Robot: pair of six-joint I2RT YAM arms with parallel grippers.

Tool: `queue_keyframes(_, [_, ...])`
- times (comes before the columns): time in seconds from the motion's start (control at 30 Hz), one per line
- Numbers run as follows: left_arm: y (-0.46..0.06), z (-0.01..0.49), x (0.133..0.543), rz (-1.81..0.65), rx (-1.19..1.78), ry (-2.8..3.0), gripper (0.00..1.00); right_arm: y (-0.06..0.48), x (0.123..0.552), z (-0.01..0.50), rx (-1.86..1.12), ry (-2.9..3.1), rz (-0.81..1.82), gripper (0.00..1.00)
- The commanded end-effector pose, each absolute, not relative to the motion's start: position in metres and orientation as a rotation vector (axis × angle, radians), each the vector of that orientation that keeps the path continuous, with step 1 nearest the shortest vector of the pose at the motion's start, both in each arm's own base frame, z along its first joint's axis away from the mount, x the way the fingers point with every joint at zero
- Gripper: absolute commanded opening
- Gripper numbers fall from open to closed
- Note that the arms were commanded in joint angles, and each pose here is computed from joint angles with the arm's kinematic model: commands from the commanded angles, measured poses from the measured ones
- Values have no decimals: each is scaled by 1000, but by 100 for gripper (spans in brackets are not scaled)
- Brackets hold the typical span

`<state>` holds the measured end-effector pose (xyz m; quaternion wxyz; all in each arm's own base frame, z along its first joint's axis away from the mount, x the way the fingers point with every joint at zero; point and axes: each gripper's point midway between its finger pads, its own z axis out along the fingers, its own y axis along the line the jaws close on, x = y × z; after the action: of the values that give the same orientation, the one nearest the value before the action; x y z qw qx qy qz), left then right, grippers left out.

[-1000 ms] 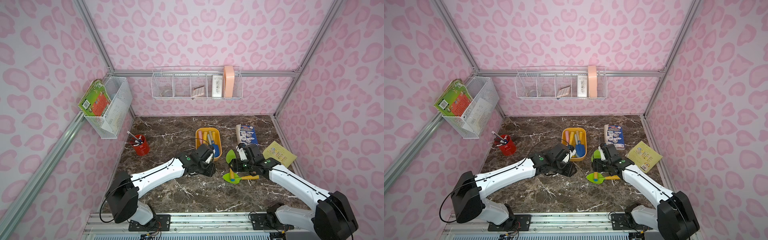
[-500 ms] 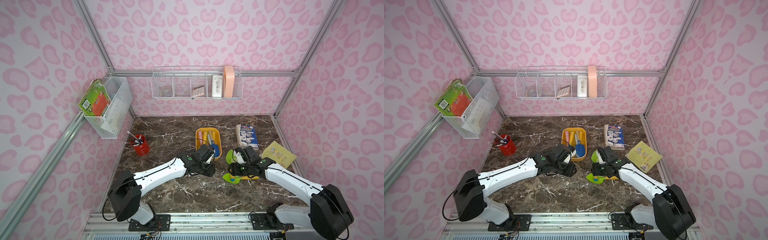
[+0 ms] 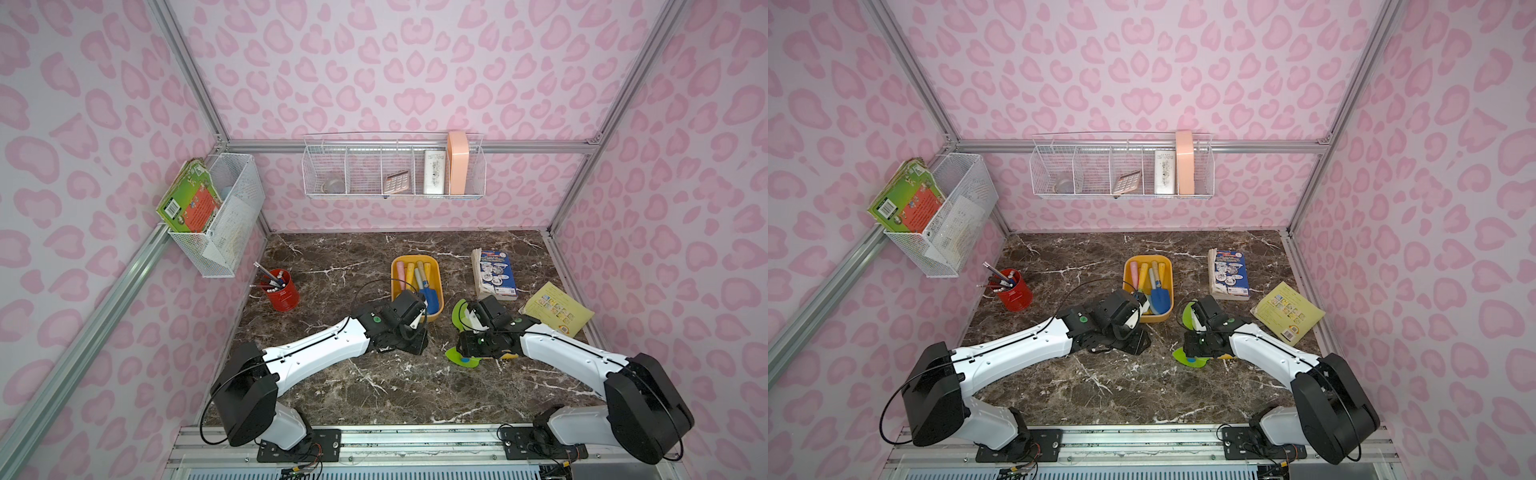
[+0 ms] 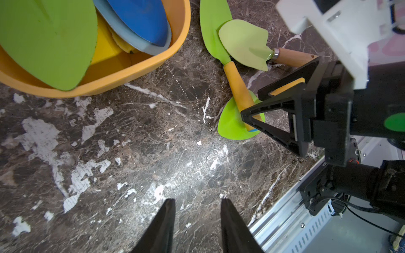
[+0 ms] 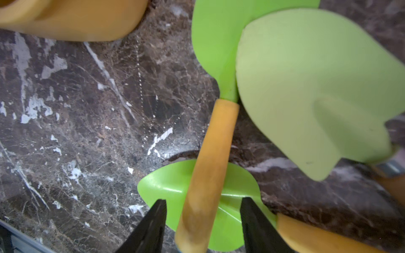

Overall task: Put the shovel into the storage box
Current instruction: Pick up the shovel from the center of the board.

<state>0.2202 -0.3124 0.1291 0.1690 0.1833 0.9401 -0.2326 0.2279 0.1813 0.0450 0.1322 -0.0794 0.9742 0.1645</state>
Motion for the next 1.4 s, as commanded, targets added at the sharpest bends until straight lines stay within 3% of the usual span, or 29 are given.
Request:
queue_keyframes(0.0, [-312, 131, 221, -663, 505, 2667, 40, 184, 232, 43, -210, 2815, 480, 55])
queue_keyframes(0.27, [-311, 129, 221, -659, 498, 2673, 40, 185, 235, 37, -216, 2821, 470, 45])
queue_keyframes(0.77, [-314, 130, 225, -652, 495, 2669, 40, 182, 240, 45, -195, 2800, 450, 19])
queue_keyframes(1.37, [-288, 150, 238, -589, 390, 2630, 40, 191, 262, 85, -137, 2667, 616, 15])
